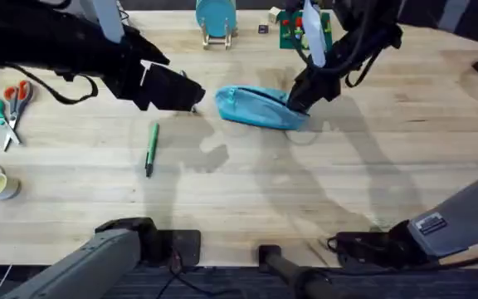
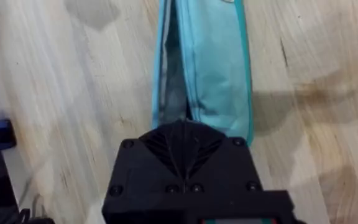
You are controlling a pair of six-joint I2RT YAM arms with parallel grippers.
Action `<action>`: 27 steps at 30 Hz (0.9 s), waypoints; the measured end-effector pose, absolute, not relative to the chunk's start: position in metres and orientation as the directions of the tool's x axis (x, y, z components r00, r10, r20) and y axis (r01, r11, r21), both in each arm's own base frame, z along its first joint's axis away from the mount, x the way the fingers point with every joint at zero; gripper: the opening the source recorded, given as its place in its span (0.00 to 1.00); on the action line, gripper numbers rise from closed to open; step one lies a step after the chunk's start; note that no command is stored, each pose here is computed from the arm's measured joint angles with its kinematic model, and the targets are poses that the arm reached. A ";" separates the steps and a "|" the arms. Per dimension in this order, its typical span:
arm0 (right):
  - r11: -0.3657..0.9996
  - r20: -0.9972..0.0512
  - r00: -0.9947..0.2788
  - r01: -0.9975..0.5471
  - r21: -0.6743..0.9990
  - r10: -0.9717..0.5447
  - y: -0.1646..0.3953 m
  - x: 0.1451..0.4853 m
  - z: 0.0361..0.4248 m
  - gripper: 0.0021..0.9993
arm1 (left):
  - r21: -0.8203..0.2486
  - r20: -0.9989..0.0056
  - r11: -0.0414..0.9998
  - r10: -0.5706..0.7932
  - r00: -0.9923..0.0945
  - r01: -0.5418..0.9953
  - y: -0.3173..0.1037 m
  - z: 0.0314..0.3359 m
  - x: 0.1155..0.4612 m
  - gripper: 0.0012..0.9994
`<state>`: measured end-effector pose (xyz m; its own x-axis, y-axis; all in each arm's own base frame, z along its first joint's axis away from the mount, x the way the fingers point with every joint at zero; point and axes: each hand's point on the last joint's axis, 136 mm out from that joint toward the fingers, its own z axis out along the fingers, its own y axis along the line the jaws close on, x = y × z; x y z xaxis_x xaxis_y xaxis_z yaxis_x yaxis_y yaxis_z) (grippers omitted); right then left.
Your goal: Unzip the bag, pick up the pens from the table one at a time and place them inside, then zip the bag closed.
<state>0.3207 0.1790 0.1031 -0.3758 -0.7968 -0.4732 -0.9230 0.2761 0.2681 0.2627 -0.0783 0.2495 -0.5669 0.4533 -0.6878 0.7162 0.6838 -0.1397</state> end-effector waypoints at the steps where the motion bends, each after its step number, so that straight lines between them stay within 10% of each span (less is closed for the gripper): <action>1: 0.276 -0.473 -0.376 -0.923 0.268 -0.797 0.179 0.321 0.103 0.03 | -0.139 -0.688 0.684 0.453 -0.567 0.716 -0.078 0.249 0.263 0.99; 13: 0.276 -0.473 -0.376 -0.923 0.268 -0.797 0.179 0.321 0.103 0.03 | -0.139 -0.688 0.684 0.453 -0.567 0.716 -0.078 0.250 0.263 0.99; 15: 0.278 -0.472 -0.378 -0.922 0.270 -0.796 0.179 0.321 0.103 0.17 | -0.140 -0.688 0.684 0.453 -0.567 0.716 -0.078 0.250 0.263 0.99; 20: 0.282 -0.471 -0.383 -0.920 0.272 -0.795 0.179 0.320 0.103 0.91 | -0.139 -0.688 0.684 0.453 -0.567 0.716 -0.078 0.250 0.263 0.99; 27: 0.283 -0.470 -0.385 -0.919 0.274 -0.794 0.180 0.320 0.103 1.00 | -0.139 -0.688 0.684 0.453 -0.567 0.716 -0.078 0.249 0.263 0.99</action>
<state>0.3200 0.1800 0.1031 -0.3851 -0.7944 -0.4696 -0.9189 0.2833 0.2743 0.2627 -0.0782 0.2495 -0.5669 0.4534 -0.6878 0.7161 0.6839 -0.1394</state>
